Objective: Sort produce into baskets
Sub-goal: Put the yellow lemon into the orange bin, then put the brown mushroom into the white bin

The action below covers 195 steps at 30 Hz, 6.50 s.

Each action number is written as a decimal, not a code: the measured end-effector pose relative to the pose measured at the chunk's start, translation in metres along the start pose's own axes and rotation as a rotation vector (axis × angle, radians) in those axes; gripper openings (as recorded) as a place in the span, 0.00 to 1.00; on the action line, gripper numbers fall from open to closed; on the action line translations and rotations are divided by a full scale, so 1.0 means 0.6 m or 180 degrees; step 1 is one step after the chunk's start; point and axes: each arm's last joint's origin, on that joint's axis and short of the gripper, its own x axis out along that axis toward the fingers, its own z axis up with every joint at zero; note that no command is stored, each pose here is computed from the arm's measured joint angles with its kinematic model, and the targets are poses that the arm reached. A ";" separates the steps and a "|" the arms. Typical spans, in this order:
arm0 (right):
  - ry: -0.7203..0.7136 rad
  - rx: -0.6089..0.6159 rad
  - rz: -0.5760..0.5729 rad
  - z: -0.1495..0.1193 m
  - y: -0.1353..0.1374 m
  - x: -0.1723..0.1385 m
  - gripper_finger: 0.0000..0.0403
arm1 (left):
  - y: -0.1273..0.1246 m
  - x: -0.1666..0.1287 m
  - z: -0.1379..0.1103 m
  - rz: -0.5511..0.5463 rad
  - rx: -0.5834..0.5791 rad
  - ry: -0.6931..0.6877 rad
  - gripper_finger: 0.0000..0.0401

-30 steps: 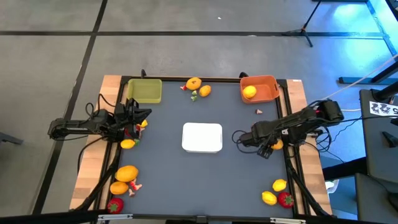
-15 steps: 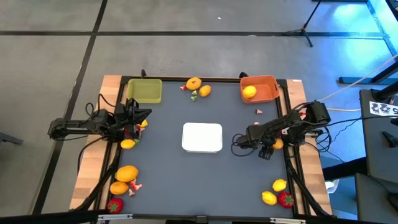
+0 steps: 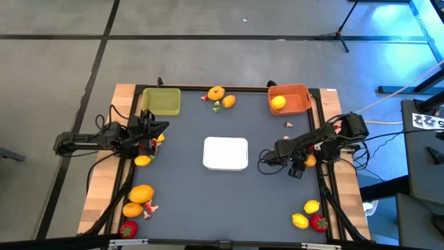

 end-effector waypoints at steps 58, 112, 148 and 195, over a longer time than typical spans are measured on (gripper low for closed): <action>-0.2272 0.1866 0.0088 0.021 -0.367 -0.132 0.51 | 0.001 0.000 0.000 0.0083 -0.0045 -0.0005 0.03; -0.2361 0.1306 0.0460 -0.026 -0.277 -0.161 0.71 | 0.001 0.000 -0.001 0.0083 -0.0137 0.0009 0.03; -0.2314 0.2133 0.0694 0.042 -0.257 0.009 0.45 | 0.001 0.000 -0.001 0.0083 -0.0141 0.0009 0.03; -0.3423 0.1291 0.1404 0.004 -0.239 -0.039 0.02 | 0.001 0.000 -0.001 0.0083 -0.0094 0.0010 0.03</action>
